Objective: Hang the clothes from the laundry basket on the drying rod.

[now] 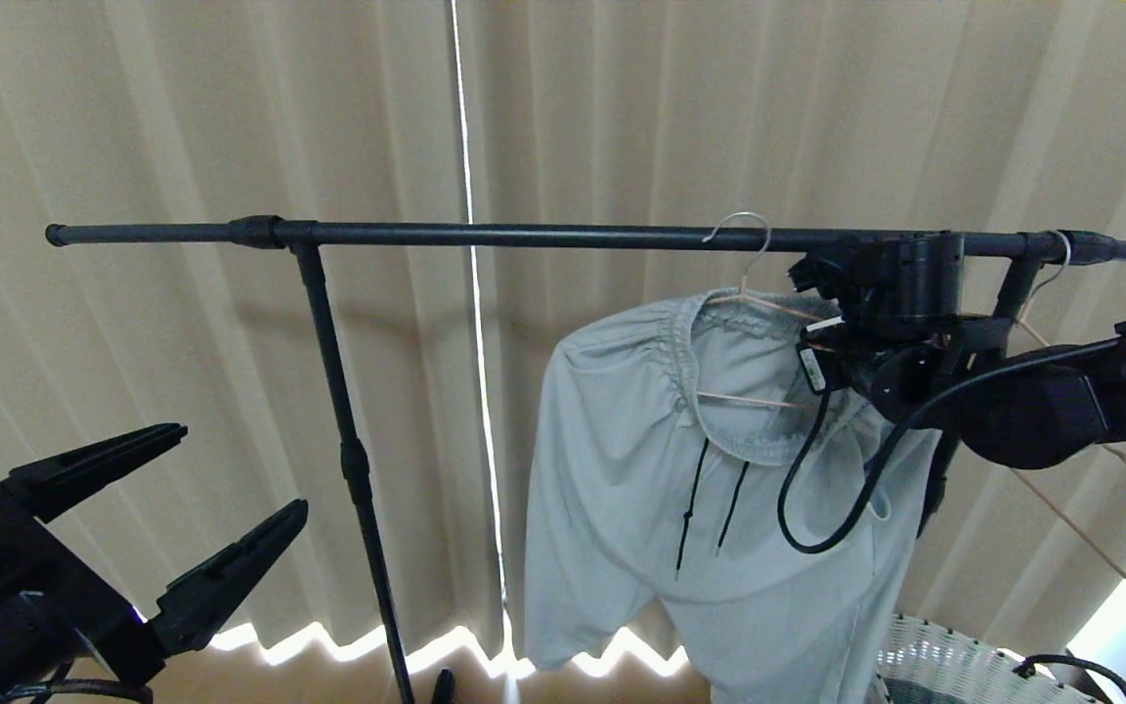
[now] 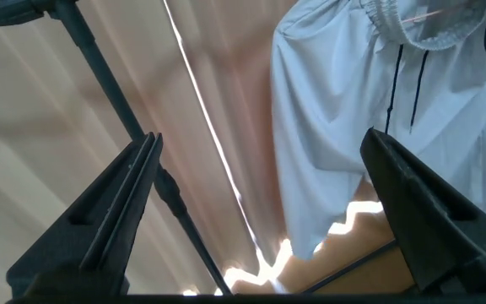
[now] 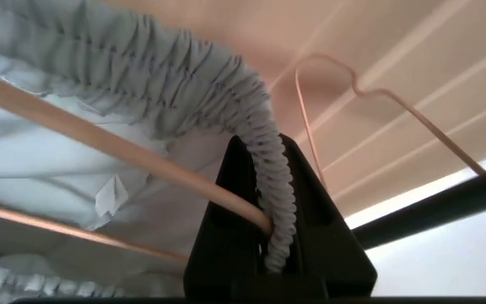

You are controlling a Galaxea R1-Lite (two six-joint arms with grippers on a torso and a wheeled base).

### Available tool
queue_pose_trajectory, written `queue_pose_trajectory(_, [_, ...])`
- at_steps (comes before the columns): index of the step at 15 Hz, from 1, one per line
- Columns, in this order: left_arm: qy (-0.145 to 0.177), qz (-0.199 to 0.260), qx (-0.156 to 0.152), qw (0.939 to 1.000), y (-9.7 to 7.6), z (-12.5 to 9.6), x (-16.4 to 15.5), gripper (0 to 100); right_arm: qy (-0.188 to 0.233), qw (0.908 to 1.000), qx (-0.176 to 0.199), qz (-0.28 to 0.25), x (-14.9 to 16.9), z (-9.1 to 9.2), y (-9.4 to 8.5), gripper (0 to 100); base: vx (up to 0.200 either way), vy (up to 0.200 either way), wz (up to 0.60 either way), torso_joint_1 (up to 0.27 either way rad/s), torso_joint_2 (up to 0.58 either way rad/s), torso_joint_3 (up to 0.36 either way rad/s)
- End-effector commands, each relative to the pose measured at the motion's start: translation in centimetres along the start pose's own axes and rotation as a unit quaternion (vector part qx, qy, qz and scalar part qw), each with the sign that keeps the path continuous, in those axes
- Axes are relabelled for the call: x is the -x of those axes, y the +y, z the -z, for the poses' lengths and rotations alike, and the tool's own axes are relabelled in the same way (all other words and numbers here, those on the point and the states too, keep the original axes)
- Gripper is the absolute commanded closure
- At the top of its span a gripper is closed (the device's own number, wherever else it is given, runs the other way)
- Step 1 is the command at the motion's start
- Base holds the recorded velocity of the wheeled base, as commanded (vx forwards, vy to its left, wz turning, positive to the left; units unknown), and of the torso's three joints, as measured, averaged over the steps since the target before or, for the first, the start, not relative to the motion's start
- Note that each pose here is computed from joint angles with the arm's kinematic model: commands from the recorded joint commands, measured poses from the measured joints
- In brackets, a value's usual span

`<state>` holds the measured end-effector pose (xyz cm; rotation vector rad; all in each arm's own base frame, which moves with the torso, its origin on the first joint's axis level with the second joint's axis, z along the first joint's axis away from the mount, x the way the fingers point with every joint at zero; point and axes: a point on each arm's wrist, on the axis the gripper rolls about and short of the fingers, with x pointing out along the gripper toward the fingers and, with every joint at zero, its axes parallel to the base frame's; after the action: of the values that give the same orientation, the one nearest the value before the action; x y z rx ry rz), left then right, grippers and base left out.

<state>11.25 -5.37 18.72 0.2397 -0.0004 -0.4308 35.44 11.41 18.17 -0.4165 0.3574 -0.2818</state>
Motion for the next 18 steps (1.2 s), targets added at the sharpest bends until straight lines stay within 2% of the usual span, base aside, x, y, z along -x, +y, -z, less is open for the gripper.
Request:
queue_pose_trajectory(1, [0.001,0.0,0.0,1.0,0.0,0.0,0.0,0,-0.003,0.9999,0.004,-0.009,0.3,-0.1,0.7,100,0.0,0.0,0.0,0.0,0.0,0.0])
queue_pose_trajectory(4, [0.002,0.0,0.0,1.0,0.0,0.1,0.0,0,-0.007,0.9998,0.008,-0.017,0.8,-0.1,1.3,100,0.0,0.0,0.0,0.0,0.0,0.0])
queue_pose_trajectory(7, [0.005,0.002,0.001,1.0,0.0,0.1,-0.1,0,-0.015,0.9997,0.002,-0.021,1.2,-0.5,1.0,100,0.0,0.0,0.0,0.0,0.0,0.0])
queue_pose_trajectory(9, [0.015,0.004,0.001,0.9999,-0.1,0.3,-0.7,0,-0.028,0.9979,0.001,-0.059,2.2,-0.5,0.8,100,0.0,0.0,0.0,0.0,0.0,0.0])
queue_pose_trajectory(10, [0.022,0.006,0.001,0.9997,-0.1,0.5,-0.9,0,-0.04,0.9948,0.003,-0.093,2.8,-0.7,1.0,100,0.0,0.0,0.0,0.0,0.0,0.0])
queue_pose_trajectory(11, [0.024,0.007,0.001,0.9997,-0.2,0.6,-0.9,0,-0.042,0.994,0.003,-0.101,3.0,-0.8,1.1,100,0.0,0.0,0.0,0.0,0.0,0.0])
queue_pose_trajectory(13, [0.031,0.009,0.001,0.9995,-0.3,0.8,-1.2,0,-0.065,0.985,0.008,-0.16,4.6,-1.4,2.1,100,0.0,0.0,0.0,0.0,0.0,0.0])
queue_pose_trajectory(14, [0.031,0.009,0.001,0.9995,-0.3,0.8,-1.2,0,-0.066,0.9846,0.008,-0.162,4.6,-1.4,2.1,100,0.0,0.0,0.0,0.0,0.0,0.0])
queue_pose_trajectory(15, [0.029,0.009,0.003,0.9995,-0.2,0.6,-1.3,0,-0.08,0.9764,0.013,-0.2,5.7,-1.7,3.1,100,0.0,0.0,0.0,0.0,0.0,0.0])
queue_pose_trajectory(16, [0.03,0.013,0.001,0.9995,-0.3,0.5,-1.5,0,-0.084,0.9744,0.015,-0.208,6.2,-1.7,3.4,100,0.0,0.0,0.0,0.0,0.0,0.0])
queue_pose_trajectory(18, [0.045,0.041,-0.003,0.9982,-1.2,0.0,-4.0,0,-0.093,0.9702,0.013,-0.223,7.1,-2.0,4.2,100,0.0,0.0,0.0,0.0,0.0,0.0])
